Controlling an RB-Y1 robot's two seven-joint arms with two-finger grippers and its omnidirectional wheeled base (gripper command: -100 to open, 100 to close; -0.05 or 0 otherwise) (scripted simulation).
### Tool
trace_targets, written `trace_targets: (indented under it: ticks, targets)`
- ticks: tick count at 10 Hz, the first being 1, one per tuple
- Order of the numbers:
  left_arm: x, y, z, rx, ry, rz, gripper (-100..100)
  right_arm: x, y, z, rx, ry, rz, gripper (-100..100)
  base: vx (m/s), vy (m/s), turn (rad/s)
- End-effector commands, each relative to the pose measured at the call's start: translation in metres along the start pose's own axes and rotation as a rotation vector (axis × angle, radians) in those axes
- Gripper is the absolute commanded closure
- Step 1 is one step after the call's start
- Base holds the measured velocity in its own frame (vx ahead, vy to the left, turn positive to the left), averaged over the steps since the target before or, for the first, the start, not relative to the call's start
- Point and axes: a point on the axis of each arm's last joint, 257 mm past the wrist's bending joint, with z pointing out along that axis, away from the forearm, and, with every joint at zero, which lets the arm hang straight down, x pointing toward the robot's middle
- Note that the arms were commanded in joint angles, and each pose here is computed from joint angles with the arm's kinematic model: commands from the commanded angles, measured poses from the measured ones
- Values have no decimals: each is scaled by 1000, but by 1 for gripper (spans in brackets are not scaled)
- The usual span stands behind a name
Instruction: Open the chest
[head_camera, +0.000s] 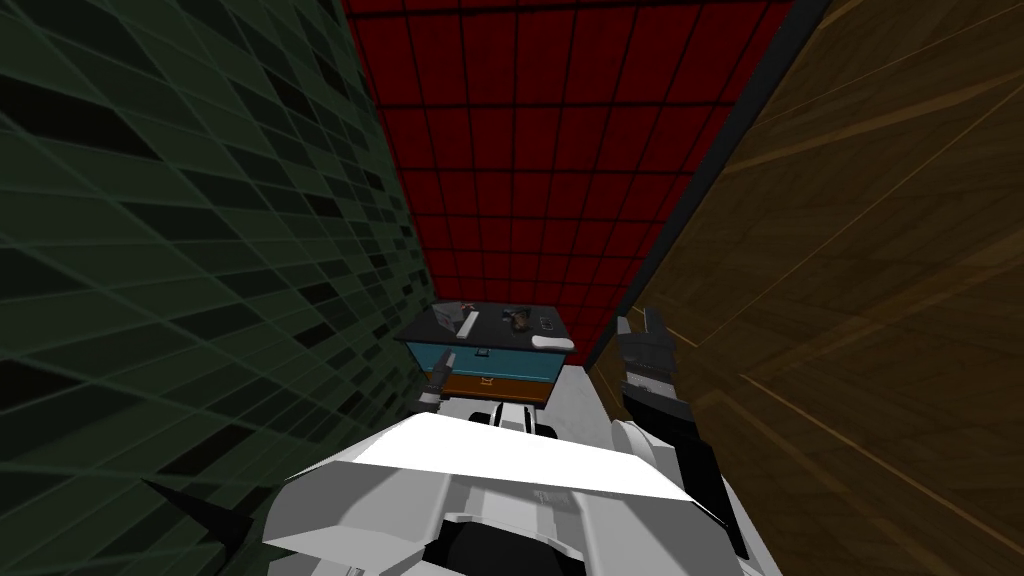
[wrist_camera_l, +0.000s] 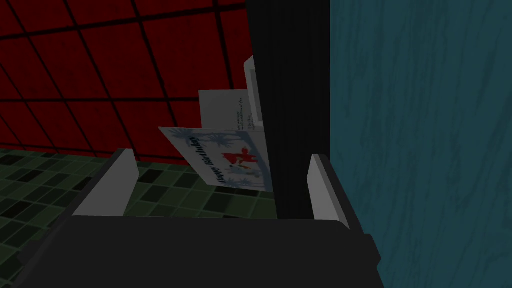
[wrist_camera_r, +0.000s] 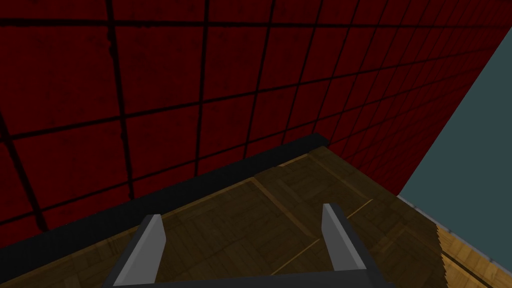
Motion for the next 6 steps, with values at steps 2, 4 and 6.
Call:
trace_targets:
  ticks: [2, 4, 6]
  targets:
    - [4, 15, -14, -29, -7, -5, -100, 0, 0, 0, 0, 0, 0, 0, 31, -26, -22]
    - [11, 20, -21, -29, -17, -17, -100, 0, 0, 0, 0, 0, 0, 0, 34, -39, -41]
    - [16, 30, -31, -55, -23, -25, -100, 0, 0, 0, 0, 0, 0, 0, 33, -34, -16]
